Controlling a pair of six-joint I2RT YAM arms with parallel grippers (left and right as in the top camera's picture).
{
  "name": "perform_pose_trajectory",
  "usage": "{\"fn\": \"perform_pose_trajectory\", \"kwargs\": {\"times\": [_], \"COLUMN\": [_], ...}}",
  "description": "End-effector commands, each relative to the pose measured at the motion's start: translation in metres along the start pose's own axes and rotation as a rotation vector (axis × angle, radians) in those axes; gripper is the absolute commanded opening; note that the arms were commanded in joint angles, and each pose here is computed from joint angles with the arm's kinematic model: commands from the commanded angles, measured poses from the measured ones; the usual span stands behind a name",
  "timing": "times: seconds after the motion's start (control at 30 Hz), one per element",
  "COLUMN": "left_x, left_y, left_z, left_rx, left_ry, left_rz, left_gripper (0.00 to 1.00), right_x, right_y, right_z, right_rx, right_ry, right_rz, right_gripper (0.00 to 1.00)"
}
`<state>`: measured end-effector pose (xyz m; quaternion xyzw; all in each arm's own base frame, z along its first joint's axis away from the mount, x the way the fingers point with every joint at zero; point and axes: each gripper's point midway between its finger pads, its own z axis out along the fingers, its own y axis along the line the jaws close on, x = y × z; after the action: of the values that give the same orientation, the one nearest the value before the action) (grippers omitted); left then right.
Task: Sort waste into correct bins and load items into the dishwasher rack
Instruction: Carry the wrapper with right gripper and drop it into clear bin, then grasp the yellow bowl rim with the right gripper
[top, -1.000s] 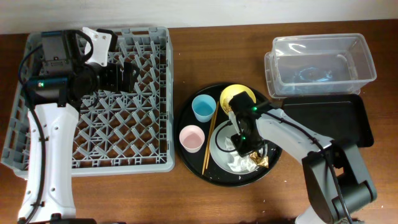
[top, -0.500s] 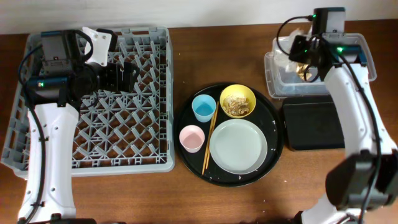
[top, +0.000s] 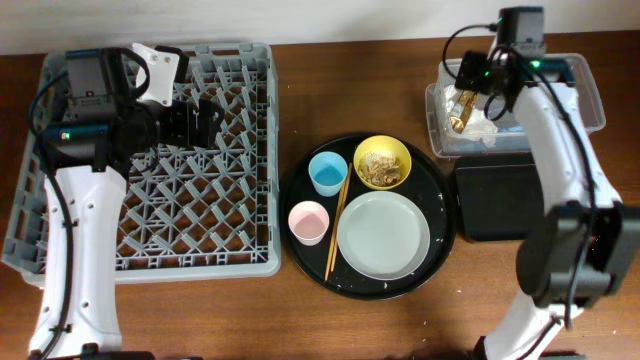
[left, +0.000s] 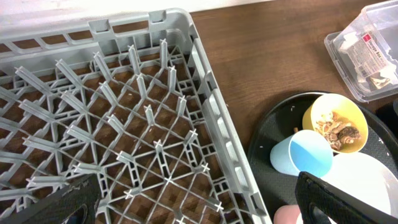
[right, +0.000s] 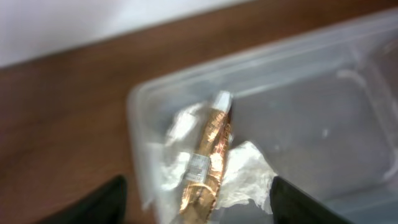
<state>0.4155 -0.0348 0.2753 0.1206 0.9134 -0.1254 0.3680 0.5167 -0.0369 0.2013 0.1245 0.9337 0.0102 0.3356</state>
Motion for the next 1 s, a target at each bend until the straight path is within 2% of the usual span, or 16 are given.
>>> {"fn": "perform_pose_trajectory", "kwargs": {"times": [0.0, 0.1, 0.3, 0.47, 0.63, 0.9, 0.97], "left_x": [-0.005, -0.005, -0.005, -0.005, -0.005, -0.005, -0.005], "left_y": [-0.001, -0.001, -0.001, -0.001, -0.001, -0.001, -0.001], "left_z": [-0.002, -0.002, -0.002, -0.002, -0.002, -0.002, -0.002], "left_rx": [0.008, 0.008, 0.008, 0.008, 0.008, 0.008, 0.008], "left_ry": [-0.013, -0.013, -0.012, -0.012, -0.013, -0.012, -0.012], "left_rz": [-0.007, -0.007, -0.007, -0.007, -0.007, -0.007, -0.007], "left_gripper": [0.99, 0.99, 0.99, 0.99, 0.99, 0.99, 0.99], "right_x": [0.007, 0.066, 0.128, 0.161, 0.183, 0.203, 0.207], "right_y": [0.048, 0.073, 0.083, 0.089, 0.077, 0.069, 0.068], "right_z": [-0.065, -0.067, -0.034, 0.011, 0.042, 0.067, 0.07], "right_rx": [-0.273, -0.301, -0.121, -0.097, -0.017, 0.029, 0.034], "right_ry": [0.045, 0.268, 0.438, 0.502, 0.541, 0.59, 0.6], "right_rz": [-0.029, -0.054, -0.007, 0.005, 0.022, 0.015, 0.014], "right_gripper": [0.6, 0.54, 0.54, 0.52, 0.42, 0.36, 0.32]}}
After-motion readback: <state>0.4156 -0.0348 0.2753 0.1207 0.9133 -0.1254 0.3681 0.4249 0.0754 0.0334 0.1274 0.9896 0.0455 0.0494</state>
